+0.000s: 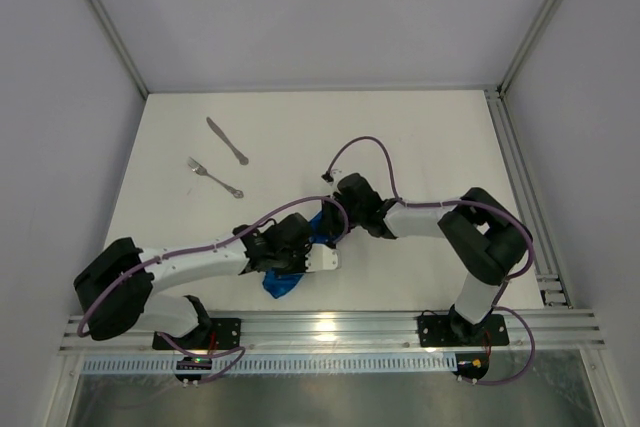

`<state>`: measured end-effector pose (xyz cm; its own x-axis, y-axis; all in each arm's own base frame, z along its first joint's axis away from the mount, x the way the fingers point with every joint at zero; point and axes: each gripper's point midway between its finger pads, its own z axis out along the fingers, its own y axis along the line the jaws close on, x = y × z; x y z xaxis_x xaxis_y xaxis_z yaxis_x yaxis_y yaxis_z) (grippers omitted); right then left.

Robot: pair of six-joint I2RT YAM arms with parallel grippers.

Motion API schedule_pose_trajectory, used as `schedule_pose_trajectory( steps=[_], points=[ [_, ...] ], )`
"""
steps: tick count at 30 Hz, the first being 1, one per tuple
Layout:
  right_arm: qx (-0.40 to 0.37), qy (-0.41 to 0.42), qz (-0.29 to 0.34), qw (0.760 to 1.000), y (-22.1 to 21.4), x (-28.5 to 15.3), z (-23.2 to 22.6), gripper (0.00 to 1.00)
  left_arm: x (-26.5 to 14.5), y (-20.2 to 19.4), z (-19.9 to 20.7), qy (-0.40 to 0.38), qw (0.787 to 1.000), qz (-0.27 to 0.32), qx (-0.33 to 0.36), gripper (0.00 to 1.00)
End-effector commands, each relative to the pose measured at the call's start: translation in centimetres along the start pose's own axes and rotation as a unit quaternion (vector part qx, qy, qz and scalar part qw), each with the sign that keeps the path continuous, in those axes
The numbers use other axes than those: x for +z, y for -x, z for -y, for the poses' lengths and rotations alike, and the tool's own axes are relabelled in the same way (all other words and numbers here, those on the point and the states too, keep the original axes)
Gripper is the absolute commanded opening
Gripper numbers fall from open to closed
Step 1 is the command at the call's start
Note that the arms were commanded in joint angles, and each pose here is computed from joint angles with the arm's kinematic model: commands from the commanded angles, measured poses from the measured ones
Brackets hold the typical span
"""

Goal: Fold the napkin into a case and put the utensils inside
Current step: Smooth out the smaller rectangle-folded napkin at the center of the board, then stuff the top corner of the smaller-rectangle-folded napkin into the folded napkin.

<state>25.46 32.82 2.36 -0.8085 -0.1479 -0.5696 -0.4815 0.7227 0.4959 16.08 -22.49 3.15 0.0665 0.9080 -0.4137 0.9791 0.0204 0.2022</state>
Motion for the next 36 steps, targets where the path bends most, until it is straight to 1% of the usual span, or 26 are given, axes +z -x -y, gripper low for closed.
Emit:
schedule_pose_trajectory(
  steps=[1, 3, 4, 5, 8, 9, 12, 15, 18, 19, 20, 21, 22, 25, 26, 28, 30, 32, 33, 35, 36],
  points=[
    [-0.018, 0.012, -0.007, 1.0, 0.3, -0.9, -0.8, 0.16, -0.9, 1.5, -3.6, 0.095, 0.995, 0.025, -0.013, 0.0],
    [-0.034, 0.037, 0.0, 0.999, 1.0, -1.6, -2.0, 0.22, -1.0, 1.5, -3.9, 0.107, 0.994, 0.027, -0.02, 0.0],
    [-0.044, 0.05, 0.016, 0.998, 2.0, -2.4, -2.9, 0.23, -1.0, 1.6, -3.9, 0.108, 0.993, 0.031, -0.021, 0.0],
    [-0.057, 0.058, 0.023, 0.996, 2.4, -2.9, -3.4, 0.27, -1.0, 1.6, -3.9, 0.107, 0.993, 0.033, -0.024, 0.0],
    [-0.083, 0.093, 0.036, 0.992, 3.7, -4.5, -5.1, 0.34, -0.9, 1.8, -3.7, 0.102, 0.994, 0.039, -0.026, 0.0],
    [-0.095, 0.097, 0.033, 0.99, 3.9, -4.8, -5.4, 0.38, -0.9, 1.9, -3.6, 0.099, 0.994, 0.04, -0.027, 0.0],
    [-0.11, 0.114, 0.033, 0.987, 3.9, -5.5, -5.9, 0.43, -0.9, 2.0, -3.3, 0.091, 0.994, 0.045, -0.028, 0.0],
    [-0.104, 0.116, 0.042, 0.987, 4.0, -6.1, -5.4, 0.44, -0.8, 1.8, -3.4, 0.085, 0.994, 0.053, -0.041, 0.0],
    [-0.061, 0.107, 0.057, 0.991, 4.2, -6.8, -4.3, 0.44, -0.8, 1.1, -4.5, 0.098, 0.992, 0.054, -0.065, 0.0],
    [-0.03, 0.1, 0.058, 0.993, 4.2, -7.0, -4.0, 0.44, -0.8, 1.1, -4.7, 0.101, 0.991, 0.056, -0.067, 0.0],
    [-0.012, 0.076, 0.068, 0.995, 4.4, -7.0, -3.2, 0.44, -0.7, 1.4, -4.7, 0.094, 0.991, 0.065, -0.068, 0.0],
    [0.01, 0.056, 0.063, 0.996, 3.7, -6.9, -2.4, 0.45, -0.7, 1.5, -4.7, 0.092, 0.991, 0.066, -0.068, 0.0],
    [0.046, 0.047, 0.069, 0.995, 3.9, -7.2, -2.2, 0.46, -0.6, 1.8, -4.8, 0.094, 0.991, 0.071, -0.069, 0.0],
    [0.113, 0.011, 0.077, 0.991, 2.9, -7.1, -0.7, 0.53, -0.3, 2.3, -5.1, 0.092, 0.99, 0.076, -0.077, 0.0],
    [0.154, -0.001, 0.083, 0.985, 2.8, -7.1, -0.2, 0.57, -0.2, 2.3, -5.1, 0.089, 0.99, 0.076, -0.08, 0.0],
    [0.189, -0.009, 0.084, 0.978, 2.0, -6.6, 0.5, 0.59, 0.0, 2.4, -5.2, 0.087, 0.99, 0.077, -0.084, 0.0],
    [0.21, 0.0, 0.104, 0.972, 2.6, -6.1, 0.5, 0.61, 0.2, 2.6, -5.2, 0.081, 0.99, 0.079, -0.085, 0.0],
    [0.218, -0.014, 0.103, 0.97, 2.6, -5.3, 1.1, 0.61, 0.1, 2.7, -5.0, 0.076, 0.99, 0.081, -0.083, 0.0],
    [0.218, -0.018, 0.113, 0.969, 3.5, -5.0, 1.2, 0.61, 0.1, 2.7, -5.0, 0.075, 0.99, 0.083, -0.084, 0.0],
    [0.225, -0.025, 0.111, 0.968, 3.7, -4.1, 1.9, 0.61, 0.1, 2.7, -5.0, 0.074, 0.991, 0.081, -0.082, 0.0],
    [0.224, -0.021, 0.119, 0.967, 4.6, -3.9, 1.7, 0.61, 0.2, 2.6, -5.0, 0.074, 0.991, 0.08, -0.082, 0.0]
  ],
)
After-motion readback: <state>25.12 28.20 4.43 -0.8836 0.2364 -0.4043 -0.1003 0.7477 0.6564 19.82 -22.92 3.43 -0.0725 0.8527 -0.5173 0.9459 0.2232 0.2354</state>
